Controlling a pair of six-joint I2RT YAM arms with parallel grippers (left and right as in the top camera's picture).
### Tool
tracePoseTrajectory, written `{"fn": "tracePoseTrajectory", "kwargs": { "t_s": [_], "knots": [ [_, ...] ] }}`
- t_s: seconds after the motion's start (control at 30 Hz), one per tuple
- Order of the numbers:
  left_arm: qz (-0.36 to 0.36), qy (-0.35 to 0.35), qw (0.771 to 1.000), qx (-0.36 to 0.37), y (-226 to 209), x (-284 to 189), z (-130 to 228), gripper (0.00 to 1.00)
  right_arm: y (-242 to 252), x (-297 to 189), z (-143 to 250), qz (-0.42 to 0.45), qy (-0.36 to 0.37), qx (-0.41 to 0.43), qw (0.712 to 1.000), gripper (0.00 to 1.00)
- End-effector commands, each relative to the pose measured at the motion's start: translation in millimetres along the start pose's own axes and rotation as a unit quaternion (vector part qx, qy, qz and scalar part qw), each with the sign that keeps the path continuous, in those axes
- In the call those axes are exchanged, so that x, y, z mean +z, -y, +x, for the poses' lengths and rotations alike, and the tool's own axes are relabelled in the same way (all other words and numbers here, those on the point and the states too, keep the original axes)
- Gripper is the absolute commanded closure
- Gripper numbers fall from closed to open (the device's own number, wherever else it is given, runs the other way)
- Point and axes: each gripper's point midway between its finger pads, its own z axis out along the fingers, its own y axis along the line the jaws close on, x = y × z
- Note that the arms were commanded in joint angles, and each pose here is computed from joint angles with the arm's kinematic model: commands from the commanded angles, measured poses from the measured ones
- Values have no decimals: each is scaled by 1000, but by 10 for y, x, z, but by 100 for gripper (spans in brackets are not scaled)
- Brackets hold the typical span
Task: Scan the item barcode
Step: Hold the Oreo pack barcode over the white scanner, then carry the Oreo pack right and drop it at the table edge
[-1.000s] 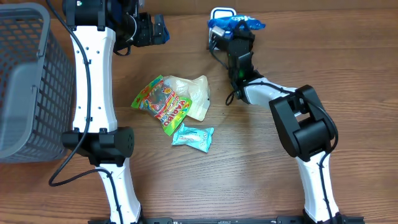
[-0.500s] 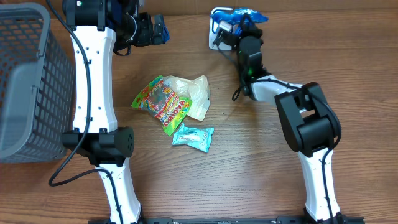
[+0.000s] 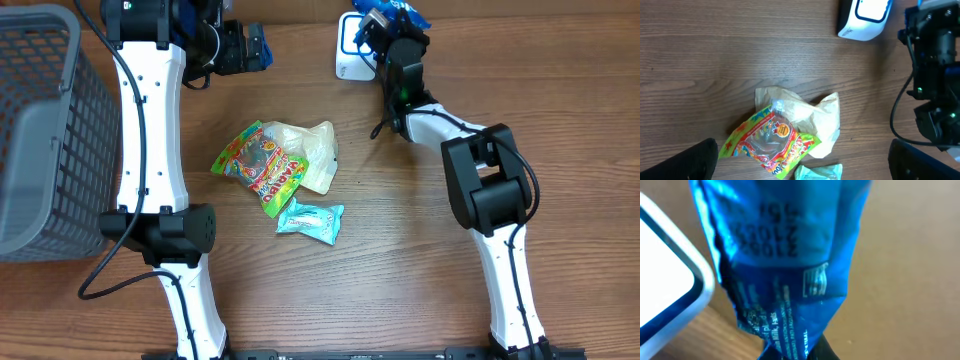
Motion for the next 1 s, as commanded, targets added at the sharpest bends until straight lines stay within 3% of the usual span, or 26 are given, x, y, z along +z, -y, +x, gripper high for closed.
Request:
{"fn": "tracePoseTrajectory", "kwargs": {
  "t_s": [0.0,0.23,0.47,0.57,0.73,0.83,0.97],
  "knots": [
    [3,12,1000,1,57,-114,3,0,206,49,-139,21,7,3,1000,96],
    [2,11,1000,1,56,-114,3,0,-29,3,-99,-15,-15,-106,994,96],
    [2,12,1000,1,56,-114,2,0,56,-72,-256,23,-19,-108,994,96],
    [2,12,1000,1,56,-114,2,0,206,-179,-327,75,-49,-88,992,96],
    [2,12,1000,1,56,-114,2,0,465,-506,-819,120,-49,9,992,96],
    [2,11,1000,1,58,-113,3,0,686,-724,-953,140,-86,41,986,96],
    [2,12,1000,1,56,-114,2,0,787,-1164,-1083,80,-149,82,982,97]
  ]
}}
